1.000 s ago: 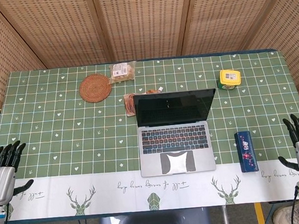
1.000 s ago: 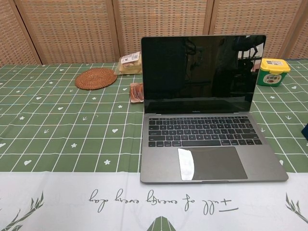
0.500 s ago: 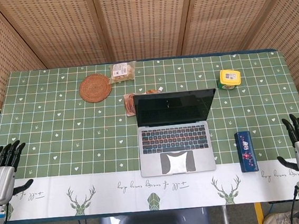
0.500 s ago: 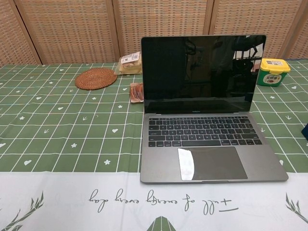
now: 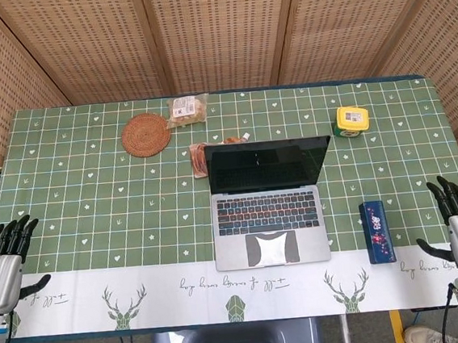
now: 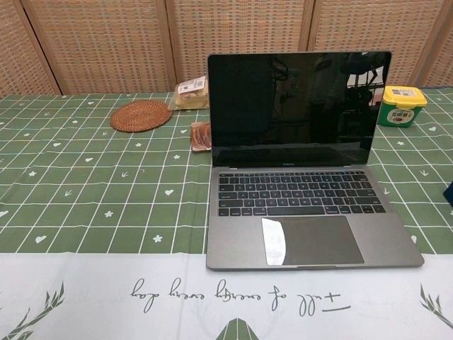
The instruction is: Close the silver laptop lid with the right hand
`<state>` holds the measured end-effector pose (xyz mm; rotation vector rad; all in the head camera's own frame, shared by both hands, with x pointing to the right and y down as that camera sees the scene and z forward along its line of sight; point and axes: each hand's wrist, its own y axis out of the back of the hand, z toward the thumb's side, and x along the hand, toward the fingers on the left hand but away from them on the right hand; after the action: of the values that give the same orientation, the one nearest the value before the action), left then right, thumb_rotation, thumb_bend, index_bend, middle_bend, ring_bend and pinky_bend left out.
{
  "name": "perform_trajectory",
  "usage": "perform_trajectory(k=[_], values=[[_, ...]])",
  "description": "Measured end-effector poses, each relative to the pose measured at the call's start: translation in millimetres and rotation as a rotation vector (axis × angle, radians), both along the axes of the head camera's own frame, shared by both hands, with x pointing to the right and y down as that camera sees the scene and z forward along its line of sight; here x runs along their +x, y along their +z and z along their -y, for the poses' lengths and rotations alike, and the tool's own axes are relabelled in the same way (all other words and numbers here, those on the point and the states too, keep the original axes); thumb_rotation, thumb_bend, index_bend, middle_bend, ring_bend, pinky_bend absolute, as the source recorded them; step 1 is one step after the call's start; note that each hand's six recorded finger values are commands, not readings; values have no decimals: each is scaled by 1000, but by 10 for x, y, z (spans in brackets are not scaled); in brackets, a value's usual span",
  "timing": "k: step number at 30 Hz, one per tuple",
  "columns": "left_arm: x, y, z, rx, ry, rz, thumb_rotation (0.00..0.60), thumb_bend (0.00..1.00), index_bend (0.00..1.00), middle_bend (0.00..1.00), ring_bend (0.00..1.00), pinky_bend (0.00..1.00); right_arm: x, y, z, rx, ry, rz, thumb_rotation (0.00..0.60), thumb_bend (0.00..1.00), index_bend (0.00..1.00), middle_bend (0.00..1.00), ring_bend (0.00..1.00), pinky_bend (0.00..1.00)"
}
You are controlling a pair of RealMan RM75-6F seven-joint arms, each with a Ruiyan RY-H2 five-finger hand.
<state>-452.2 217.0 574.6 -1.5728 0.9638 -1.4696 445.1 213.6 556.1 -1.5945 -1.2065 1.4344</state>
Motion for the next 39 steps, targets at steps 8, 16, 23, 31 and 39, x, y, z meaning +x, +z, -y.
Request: perform_trajectory(k=[8,16,23,31,39], values=[[1,-8,20,6,-3,-5,600,82,0,0,0,0,-79,46,230,-3,98,261,600,658,0,0,0,0],[-2,36,19,-12,-3,-8,600,82,0,0,0,0,-250,126,696,-50,172,473,600,842,0,0,0,0],[-36,64,41,-20,-16,-9,600,82,0,0,0,0,-446,323,992,-143,224,584,600,1000,0,0,0,0],[-70,96,55,-33,-27,-10,600,82,0,0,0,0,-647,596,1242,-223,257,639,600,959,1,0,0,0],[-83,123,57,-44,-30,-9,600,81,0,0,0,0,-742,786,1402,-254,278,665,600,930,33,0,0,0]])
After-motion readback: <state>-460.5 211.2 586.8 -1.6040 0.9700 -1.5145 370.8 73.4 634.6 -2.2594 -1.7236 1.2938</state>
